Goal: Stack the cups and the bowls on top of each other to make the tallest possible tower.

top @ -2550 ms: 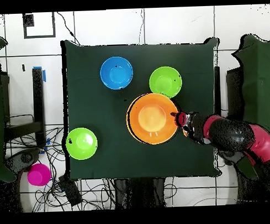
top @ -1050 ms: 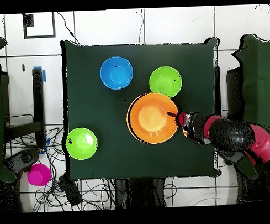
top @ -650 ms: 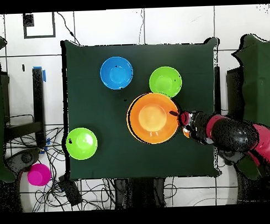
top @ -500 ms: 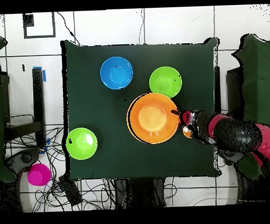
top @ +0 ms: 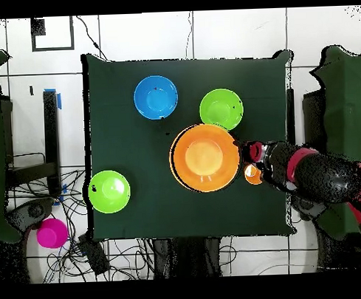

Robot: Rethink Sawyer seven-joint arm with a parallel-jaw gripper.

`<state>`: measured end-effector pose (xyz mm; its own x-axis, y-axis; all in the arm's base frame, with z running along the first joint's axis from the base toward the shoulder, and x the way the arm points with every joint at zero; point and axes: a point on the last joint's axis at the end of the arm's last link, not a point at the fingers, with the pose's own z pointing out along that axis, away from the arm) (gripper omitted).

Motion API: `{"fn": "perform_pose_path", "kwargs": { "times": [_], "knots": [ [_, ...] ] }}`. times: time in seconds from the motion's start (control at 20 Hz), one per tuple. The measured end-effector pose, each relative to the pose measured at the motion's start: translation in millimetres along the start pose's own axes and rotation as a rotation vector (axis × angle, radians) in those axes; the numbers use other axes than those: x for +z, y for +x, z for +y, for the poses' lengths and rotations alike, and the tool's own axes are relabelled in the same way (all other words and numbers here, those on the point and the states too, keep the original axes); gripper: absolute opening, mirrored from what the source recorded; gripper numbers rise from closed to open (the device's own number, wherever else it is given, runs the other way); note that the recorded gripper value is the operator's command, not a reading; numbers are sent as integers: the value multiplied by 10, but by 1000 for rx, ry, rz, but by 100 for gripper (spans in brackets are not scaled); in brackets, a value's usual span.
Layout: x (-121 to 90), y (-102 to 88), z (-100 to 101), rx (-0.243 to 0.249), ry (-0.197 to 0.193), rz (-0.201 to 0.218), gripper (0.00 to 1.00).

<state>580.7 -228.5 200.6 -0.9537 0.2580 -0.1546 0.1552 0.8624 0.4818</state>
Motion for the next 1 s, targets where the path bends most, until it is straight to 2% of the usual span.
{"fn": "perform_pose_path", "kwargs": {
  "times": [0.3,0.35,0.45,0.75,1.0],
  "knots": [
    [-202,-57,93,14,-14,19,100],
    [-297,-62,112,20,-16,34,100],
    [-352,-63,117,22,-14,44,100],
    [-652,-174,94,19,49,77,100],
    [-981,-415,106,13,111,66,100]
  ]
}}
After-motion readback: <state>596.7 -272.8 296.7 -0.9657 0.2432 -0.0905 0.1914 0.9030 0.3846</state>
